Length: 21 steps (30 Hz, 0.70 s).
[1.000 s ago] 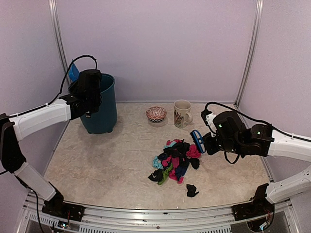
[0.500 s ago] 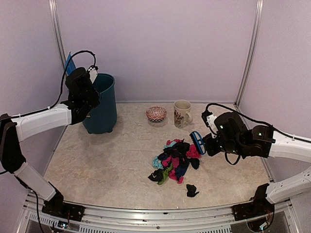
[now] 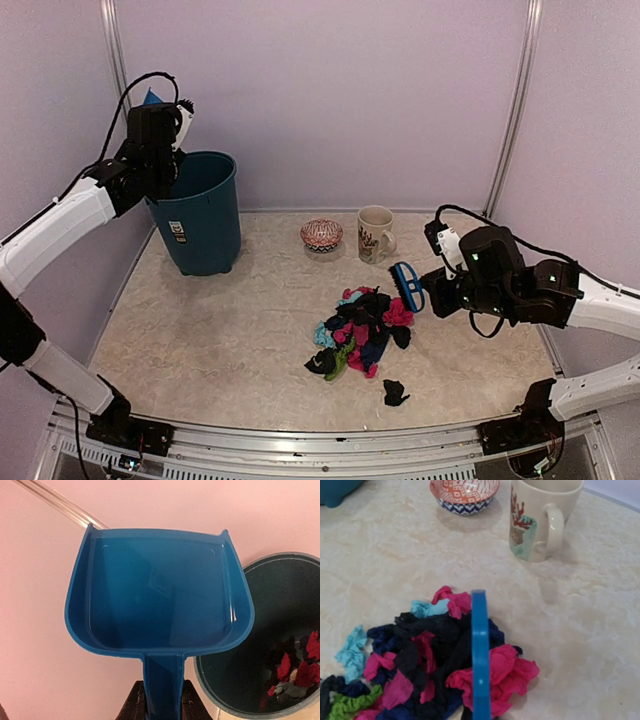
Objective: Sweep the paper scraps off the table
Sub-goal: Dump the paper scraps in the dustpan into the trash bin, then sweep the paper scraps into the dustpan.
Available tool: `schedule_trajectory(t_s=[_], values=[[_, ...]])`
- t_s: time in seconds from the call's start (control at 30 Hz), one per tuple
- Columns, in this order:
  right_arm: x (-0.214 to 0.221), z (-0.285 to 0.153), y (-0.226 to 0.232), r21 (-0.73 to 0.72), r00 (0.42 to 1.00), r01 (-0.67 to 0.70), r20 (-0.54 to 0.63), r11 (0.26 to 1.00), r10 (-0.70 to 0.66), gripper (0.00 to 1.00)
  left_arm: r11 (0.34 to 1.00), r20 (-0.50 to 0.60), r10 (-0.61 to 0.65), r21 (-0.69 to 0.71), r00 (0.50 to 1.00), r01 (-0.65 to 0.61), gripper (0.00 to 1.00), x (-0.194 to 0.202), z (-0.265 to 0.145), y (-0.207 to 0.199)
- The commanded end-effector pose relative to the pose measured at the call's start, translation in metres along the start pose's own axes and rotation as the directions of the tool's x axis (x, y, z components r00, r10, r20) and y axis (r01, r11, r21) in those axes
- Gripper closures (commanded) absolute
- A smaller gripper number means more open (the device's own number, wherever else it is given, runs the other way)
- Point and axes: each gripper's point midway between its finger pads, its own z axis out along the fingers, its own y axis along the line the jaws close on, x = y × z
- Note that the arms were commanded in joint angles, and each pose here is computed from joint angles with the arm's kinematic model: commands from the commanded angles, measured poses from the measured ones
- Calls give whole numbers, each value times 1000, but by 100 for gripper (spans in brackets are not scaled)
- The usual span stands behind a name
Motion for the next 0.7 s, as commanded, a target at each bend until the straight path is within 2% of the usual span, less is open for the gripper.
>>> schedule_trajectory(t_s=[0.0,0.3,0.4,0.5,0.67], values=[[-18,-10,-1,-25,998,-30,55,999,31,100,963,21,-148,231,989,139,100,-1,-25,-26],[-17,-17,-15,46,999,-34,40,998,32,100,825,69,-359,489,931,282,100,-20,-93,-27],[-16,-16,-17,58,999,-33,31,998,31,100,762,74,-389,586,918,276,100,-21,-121,-35],[-17,-15,-17,59,999,-34,28,998,32,100,679,42,-410,681,911,275,100,-15,-143,-46],[-15,-7,-22,91,1000,-26,11,996,25,100,506,-65,-441,806,895,308,100,1,-176,-81]])
